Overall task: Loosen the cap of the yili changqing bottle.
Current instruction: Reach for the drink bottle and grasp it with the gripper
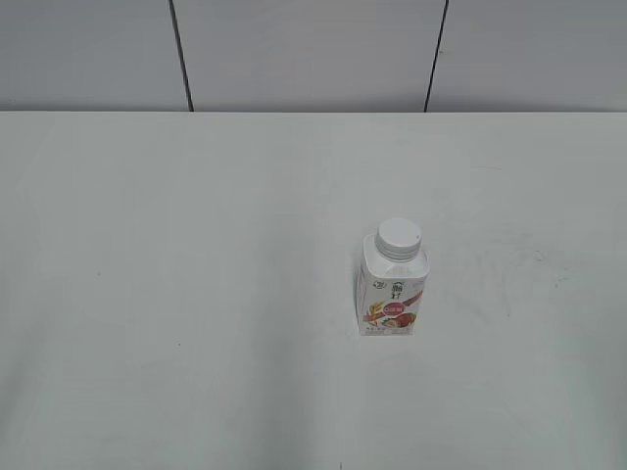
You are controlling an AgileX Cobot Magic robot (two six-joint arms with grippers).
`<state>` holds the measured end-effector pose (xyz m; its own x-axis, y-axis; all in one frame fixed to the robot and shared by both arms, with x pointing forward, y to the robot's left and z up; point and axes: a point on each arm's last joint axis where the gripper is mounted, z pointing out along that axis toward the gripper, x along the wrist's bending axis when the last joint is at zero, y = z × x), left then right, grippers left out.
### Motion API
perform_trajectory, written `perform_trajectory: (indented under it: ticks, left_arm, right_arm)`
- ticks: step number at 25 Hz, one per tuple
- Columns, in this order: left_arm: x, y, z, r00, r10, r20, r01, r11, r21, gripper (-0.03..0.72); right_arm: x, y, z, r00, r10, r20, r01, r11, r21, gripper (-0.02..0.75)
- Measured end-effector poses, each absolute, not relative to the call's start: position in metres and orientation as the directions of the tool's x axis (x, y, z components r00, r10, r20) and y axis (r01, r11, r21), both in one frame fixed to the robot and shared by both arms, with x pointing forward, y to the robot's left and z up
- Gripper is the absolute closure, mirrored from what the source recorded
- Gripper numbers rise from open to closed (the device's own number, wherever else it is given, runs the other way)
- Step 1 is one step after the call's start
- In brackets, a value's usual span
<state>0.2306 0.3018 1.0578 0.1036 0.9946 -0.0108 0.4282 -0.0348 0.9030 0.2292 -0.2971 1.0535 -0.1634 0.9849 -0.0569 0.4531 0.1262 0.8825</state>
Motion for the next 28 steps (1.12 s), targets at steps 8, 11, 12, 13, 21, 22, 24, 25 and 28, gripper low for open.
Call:
perform_trajectory:
  ticks: [8, 11, 12, 13, 21, 22, 24, 25, 28]
  left_arm:
    - [0.2306, 0.3018, 1.0578, 0.104, 0.995, -0.011, 0.428, -0.035, 0.903, 0.207]
    - [0.2306, 0.3018, 1.0578, 0.104, 0.995, -0.011, 0.428, -0.035, 0.903, 0.207]
    - [0.2306, 0.3018, 1.0578, 0.104, 0.995, -0.011, 0.428, -0.035, 0.903, 0.207]
    - [0.2306, 0.3018, 1.0578, 0.104, 0.995, -0.011, 0.428, -0.035, 0.903, 0.207]
    - [0.2306, 0.3018, 1.0578, 0.104, 0.995, -0.011, 0.428, -0.035, 0.903, 0.207]
    - [0.2306, 0.3018, 1.0578, 0.104, 0.995, -0.011, 0.428, -0.035, 0.903, 0.207]
    - [0.2307, 0.3023, 1.0578, 0.101, 0.995, -0.006, 0.428, -0.037, 0.903, 0.207]
    - [0.2306, 0.3018, 1.0578, 0.104, 0.995, -0.011, 0.428, -0.035, 0.903, 0.207]
    - [0.2307, 0.3023, 1.0578, 0.101, 0.995, -0.006, 0.428, -0.037, 0.903, 0.207]
  right_arm:
    - [0.2292, -0.2971, 1.0535, -0.163, 0.985, -0.057, 0.453, 0.126, 0.882, 0.146]
    - [0.2292, -0.2971, 1.0535, -0.163, 0.985, -0.057, 0.453, 0.126, 0.882, 0.146]
    - [0.2292, -0.2971, 1.0535, -0.163, 0.985, -0.057, 0.453, 0.126, 0.882, 0.146]
    - [0.2292, -0.2971, 1.0535, -0.163, 0.985, -0.057, 0.453, 0.126, 0.882, 0.146]
    - [0.2292, -0.2971, 1.0535, -0.163, 0.985, -0.057, 0.453, 0.126, 0.882, 0.146]
    - [0.2292, -0.2971, 1.0535, -0.163, 0.985, -0.057, 0.453, 0.126, 0.882, 0.146]
    - [0.2292, -0.2971, 1.0535, -0.163, 0.985, -0.057, 0.453, 0.126, 0.882, 0.146]
    - [0.2292, -0.2971, 1.0535, -0.163, 0.985, -0.057, 0.453, 0.126, 0.882, 0.146]
    - [0.2292, -0.2971, 1.0535, -0.163, 0.985, -0.057, 0.453, 0.126, 0.882, 0.146]
